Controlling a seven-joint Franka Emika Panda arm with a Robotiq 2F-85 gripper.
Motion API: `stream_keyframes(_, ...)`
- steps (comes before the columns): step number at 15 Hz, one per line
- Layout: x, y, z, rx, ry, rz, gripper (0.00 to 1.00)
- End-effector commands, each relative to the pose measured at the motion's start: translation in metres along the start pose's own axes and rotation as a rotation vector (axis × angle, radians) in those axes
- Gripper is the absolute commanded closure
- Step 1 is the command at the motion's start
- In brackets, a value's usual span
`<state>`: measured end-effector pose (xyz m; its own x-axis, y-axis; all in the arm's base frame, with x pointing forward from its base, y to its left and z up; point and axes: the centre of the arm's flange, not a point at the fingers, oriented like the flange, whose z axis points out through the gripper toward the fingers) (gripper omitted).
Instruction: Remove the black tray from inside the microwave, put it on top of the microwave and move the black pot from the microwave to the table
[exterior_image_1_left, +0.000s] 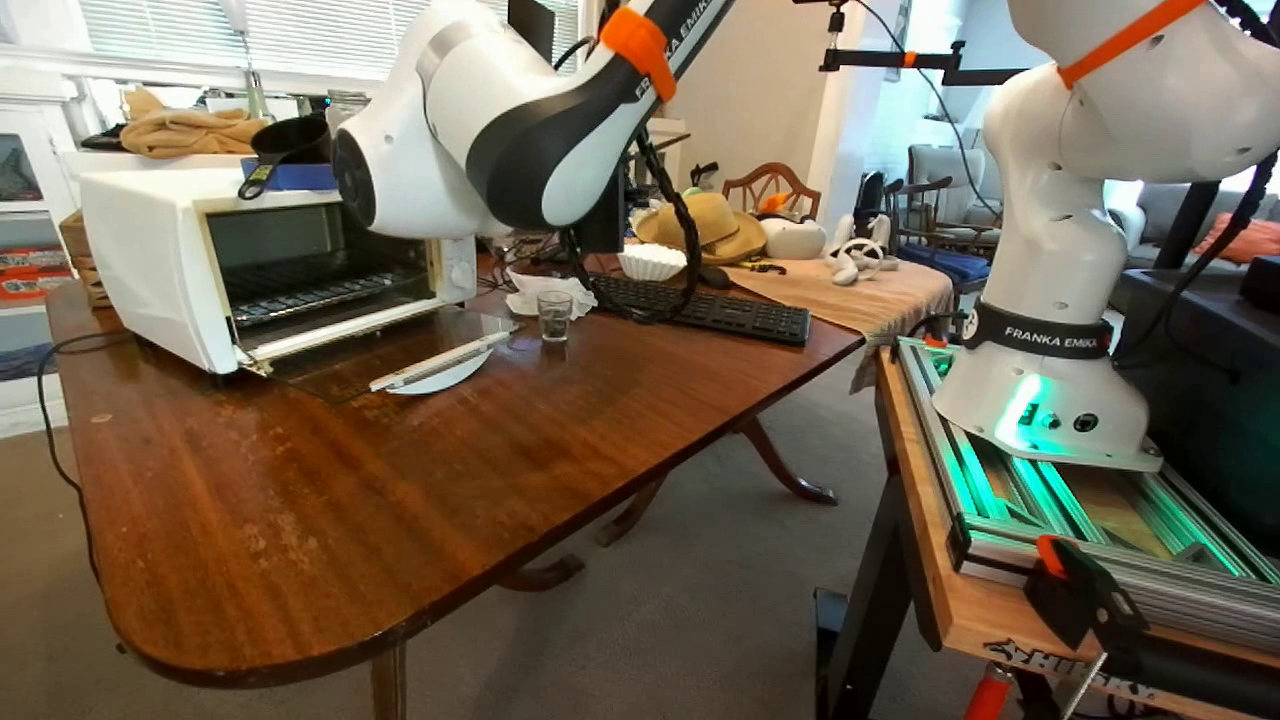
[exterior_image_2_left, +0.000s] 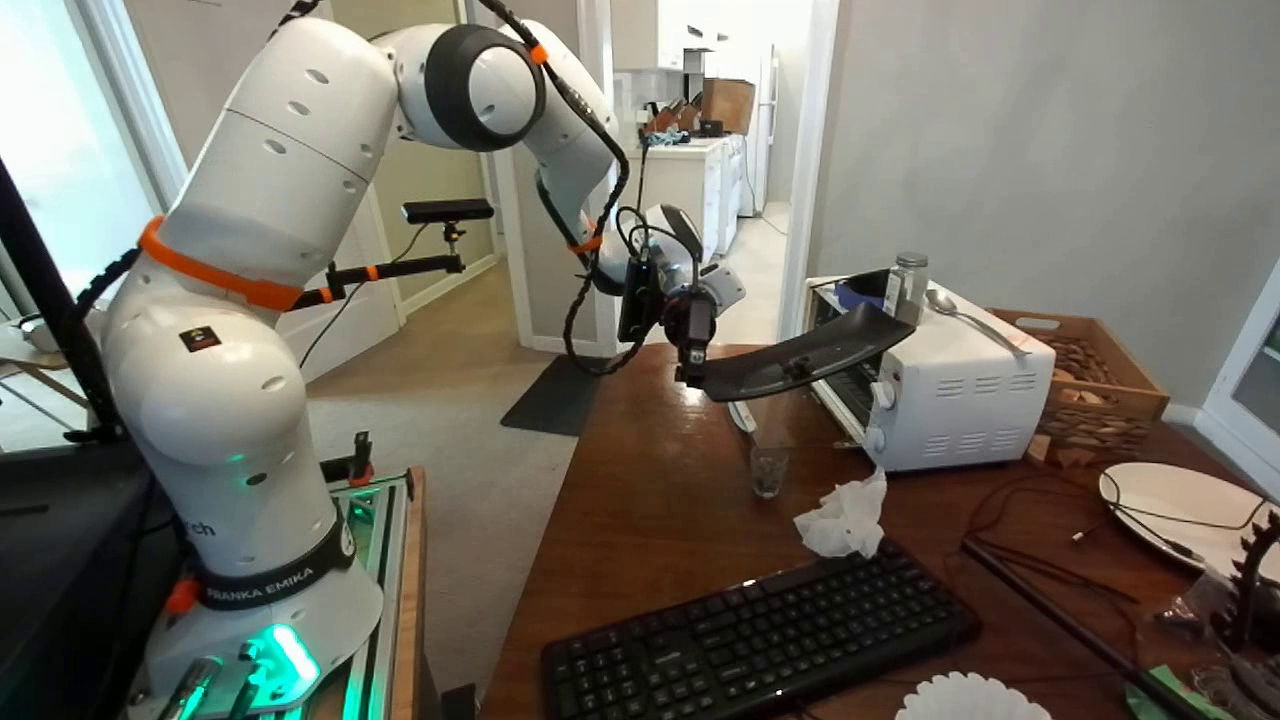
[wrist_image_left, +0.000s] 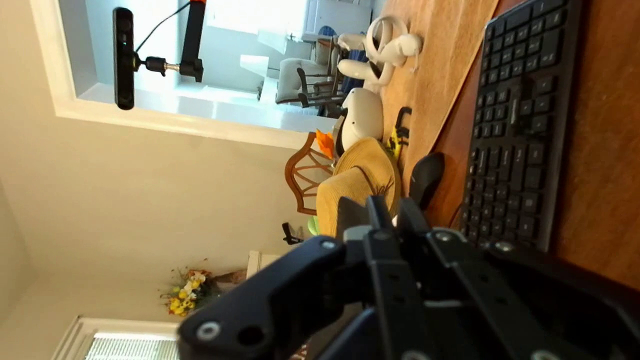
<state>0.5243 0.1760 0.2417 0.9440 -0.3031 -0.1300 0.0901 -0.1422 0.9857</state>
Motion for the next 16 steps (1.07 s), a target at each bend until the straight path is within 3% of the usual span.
stream_keyframes(1, -0.002, 0.024, 0.023, 0.057, 0.102, 0.085, 0.97)
stream_keyframes(5, 0.006, 0.030, 0.018, 0.108, 0.174, 0.125, 0.97)
stream_keyframes(6, 0.015, 0.028, 0.013, 0.088, 0.110, 0.096, 0.90)
stream_keyframes(11, 0.011, 0.028, 0.009, 0.102, 0.141, 0.107, 0.90)
stream_keyframes(12, 0.011, 0.027, 0.009, 0.102, 0.142, 0.107, 0.97)
stream_keyframes(16, 0.013, 0.033, 0.017, 0.128, 0.149, 0.035, 0.97)
